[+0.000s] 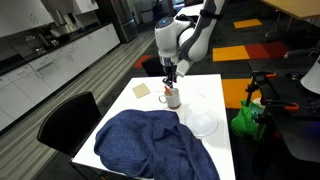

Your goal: Take the pen out of the cup and put it on the table

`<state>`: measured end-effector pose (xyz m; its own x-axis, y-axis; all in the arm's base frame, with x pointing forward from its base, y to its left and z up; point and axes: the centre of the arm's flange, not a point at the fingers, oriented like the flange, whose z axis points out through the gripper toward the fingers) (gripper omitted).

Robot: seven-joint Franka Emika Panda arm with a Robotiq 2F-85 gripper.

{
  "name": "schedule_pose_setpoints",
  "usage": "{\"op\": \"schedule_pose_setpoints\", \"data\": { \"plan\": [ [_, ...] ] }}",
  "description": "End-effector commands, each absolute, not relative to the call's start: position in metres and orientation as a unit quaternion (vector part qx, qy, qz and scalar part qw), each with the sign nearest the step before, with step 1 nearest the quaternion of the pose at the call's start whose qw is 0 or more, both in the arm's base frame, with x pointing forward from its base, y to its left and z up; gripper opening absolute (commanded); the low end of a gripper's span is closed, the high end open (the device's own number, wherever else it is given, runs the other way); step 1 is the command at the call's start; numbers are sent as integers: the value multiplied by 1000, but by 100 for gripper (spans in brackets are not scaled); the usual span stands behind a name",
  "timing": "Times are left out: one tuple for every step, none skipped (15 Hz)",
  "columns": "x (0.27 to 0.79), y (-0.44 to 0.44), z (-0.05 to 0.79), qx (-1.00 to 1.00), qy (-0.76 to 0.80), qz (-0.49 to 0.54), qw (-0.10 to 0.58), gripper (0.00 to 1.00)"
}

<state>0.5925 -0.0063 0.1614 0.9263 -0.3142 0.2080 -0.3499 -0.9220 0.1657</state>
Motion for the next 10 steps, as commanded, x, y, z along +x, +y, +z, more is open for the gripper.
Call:
{"op": "schedule_pose_setpoints", "data": {
  "plan": [
    [602,-7,154,979,-158,87,98,47],
    [603,-7,151,979,-157,85,96,46],
    [604,-7,149,980,-155,83,95,47],
    [606,-7,146,980,-154,81,92,45],
    [608,-7,143,981,-153,80,91,45],
    [609,-7,141,982,-152,78,87,44],
    [611,-7,138,982,-151,76,86,44],
    [613,-7,135,982,-151,75,82,45],
    [614,-7,133,983,-150,74,80,44],
    [616,-6,131,983,-149,73,77,45]
  ]
}}
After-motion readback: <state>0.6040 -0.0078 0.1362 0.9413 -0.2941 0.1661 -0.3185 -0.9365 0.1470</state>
